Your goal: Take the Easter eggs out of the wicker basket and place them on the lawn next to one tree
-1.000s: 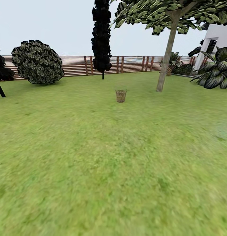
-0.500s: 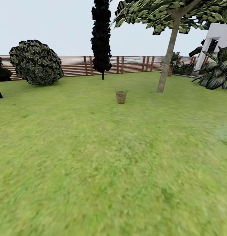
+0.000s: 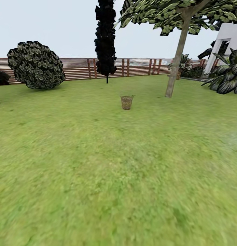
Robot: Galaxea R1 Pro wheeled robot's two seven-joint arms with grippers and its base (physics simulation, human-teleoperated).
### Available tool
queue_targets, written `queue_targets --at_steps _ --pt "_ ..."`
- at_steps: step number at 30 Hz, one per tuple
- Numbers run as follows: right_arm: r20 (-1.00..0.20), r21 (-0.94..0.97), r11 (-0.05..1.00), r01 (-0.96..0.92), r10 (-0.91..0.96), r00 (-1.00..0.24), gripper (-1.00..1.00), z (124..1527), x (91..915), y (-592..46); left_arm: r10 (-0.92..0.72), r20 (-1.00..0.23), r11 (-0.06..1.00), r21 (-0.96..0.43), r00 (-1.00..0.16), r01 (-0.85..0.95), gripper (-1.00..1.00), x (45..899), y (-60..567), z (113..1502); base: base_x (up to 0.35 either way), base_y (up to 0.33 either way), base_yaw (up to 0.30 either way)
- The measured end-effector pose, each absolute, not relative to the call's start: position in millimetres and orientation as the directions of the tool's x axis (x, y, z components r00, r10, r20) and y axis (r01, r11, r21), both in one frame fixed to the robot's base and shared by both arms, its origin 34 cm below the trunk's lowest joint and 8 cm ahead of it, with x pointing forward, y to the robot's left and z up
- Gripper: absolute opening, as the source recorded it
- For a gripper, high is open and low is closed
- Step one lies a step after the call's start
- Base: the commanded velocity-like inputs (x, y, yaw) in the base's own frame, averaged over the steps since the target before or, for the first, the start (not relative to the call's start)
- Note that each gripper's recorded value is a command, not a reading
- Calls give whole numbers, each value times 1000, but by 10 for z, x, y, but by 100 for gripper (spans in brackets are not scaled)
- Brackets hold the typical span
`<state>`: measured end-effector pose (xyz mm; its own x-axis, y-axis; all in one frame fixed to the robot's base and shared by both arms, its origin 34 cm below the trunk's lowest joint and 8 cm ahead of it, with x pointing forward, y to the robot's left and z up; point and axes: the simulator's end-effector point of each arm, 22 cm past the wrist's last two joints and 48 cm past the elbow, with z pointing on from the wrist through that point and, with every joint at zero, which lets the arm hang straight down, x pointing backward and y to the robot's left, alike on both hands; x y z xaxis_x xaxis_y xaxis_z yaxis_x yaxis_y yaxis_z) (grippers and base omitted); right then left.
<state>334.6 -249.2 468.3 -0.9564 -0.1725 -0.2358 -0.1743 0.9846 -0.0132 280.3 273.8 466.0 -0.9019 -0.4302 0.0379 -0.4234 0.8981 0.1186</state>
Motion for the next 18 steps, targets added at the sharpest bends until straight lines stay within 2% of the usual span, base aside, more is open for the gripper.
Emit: queue_targets --at_steps 15,18 --pt "-236 -12 984 -179 -176 -956 100 4683 3347 -2479 -430 38 898 119 -902 -423 100 2803 2741 4660 326 0 -1" --pt "-236 -12 984 -178 -176 -956 100 4683 3346 -2479 -429 38 899 119 -902 -422 100 2803 2742 4660 326 0 -119"
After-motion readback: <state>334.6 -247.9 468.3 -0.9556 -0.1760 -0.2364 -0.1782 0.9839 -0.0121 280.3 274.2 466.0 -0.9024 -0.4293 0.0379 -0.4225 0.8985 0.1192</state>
